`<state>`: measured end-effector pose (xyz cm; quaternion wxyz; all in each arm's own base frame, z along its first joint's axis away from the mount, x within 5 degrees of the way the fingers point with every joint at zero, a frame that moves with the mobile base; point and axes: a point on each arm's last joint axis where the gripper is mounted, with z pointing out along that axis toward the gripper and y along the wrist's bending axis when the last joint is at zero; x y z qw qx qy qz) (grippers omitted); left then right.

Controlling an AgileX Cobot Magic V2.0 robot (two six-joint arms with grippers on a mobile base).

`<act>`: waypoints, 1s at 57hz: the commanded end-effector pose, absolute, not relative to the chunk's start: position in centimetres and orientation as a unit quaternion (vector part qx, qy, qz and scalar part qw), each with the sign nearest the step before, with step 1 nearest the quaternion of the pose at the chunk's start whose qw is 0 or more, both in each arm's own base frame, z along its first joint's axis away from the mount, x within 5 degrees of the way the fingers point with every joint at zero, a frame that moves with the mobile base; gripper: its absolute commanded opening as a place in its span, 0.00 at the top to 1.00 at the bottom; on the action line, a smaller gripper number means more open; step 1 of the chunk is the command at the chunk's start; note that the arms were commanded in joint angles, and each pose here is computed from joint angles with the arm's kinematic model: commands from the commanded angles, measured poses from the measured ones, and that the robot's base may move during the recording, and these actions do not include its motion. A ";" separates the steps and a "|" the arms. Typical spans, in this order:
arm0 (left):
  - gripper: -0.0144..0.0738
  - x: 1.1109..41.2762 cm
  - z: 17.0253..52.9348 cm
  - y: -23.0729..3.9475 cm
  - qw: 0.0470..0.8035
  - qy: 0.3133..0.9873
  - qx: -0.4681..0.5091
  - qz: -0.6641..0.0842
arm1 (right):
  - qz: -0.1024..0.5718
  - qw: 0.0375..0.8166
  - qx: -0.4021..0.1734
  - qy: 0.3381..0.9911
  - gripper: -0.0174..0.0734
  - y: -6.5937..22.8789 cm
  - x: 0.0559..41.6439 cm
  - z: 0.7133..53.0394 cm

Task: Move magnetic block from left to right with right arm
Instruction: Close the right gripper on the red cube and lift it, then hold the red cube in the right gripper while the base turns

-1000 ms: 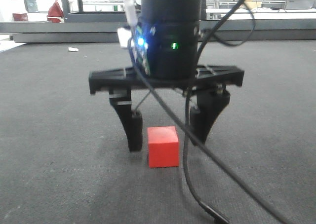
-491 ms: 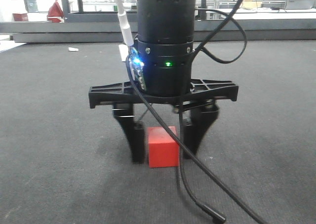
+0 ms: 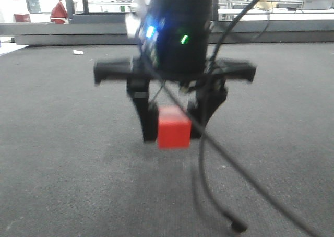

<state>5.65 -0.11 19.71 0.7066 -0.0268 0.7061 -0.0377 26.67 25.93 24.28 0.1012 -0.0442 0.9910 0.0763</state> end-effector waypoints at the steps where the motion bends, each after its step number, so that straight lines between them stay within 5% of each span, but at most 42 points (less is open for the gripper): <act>1: 0.98 5.6 20.2 0.0 0.734 0.677 -0.032 -0.040 | 0.110 0.167 -0.062 0.978 0.44 24.0 26.2 27.7; 19: 0.98 5.6 20.2 0.0 0.734 0.677 -0.032 -0.040 | 0.115 0.234 -0.076 0.962 0.44 14.7 23.6 27.1; 36: 0.98 5.6 20.2 0.0 0.734 0.677 -0.032 -0.040 | 0.107 0.301 -0.017 0.947 0.44 6.0 20.1 26.0; 38: 0.98 5.6 20.2 0.0 0.734 0.677 -0.032 -0.040 | 0.096 0.388 0.026 0.916 0.44 2.7 18.0 26.2; 57: 0.98 5.6 20.2 0.0 0.734 0.677 -0.032 -0.040 | 0.015 0.570 0.004 0.821 0.44 0.2 13.9 26.1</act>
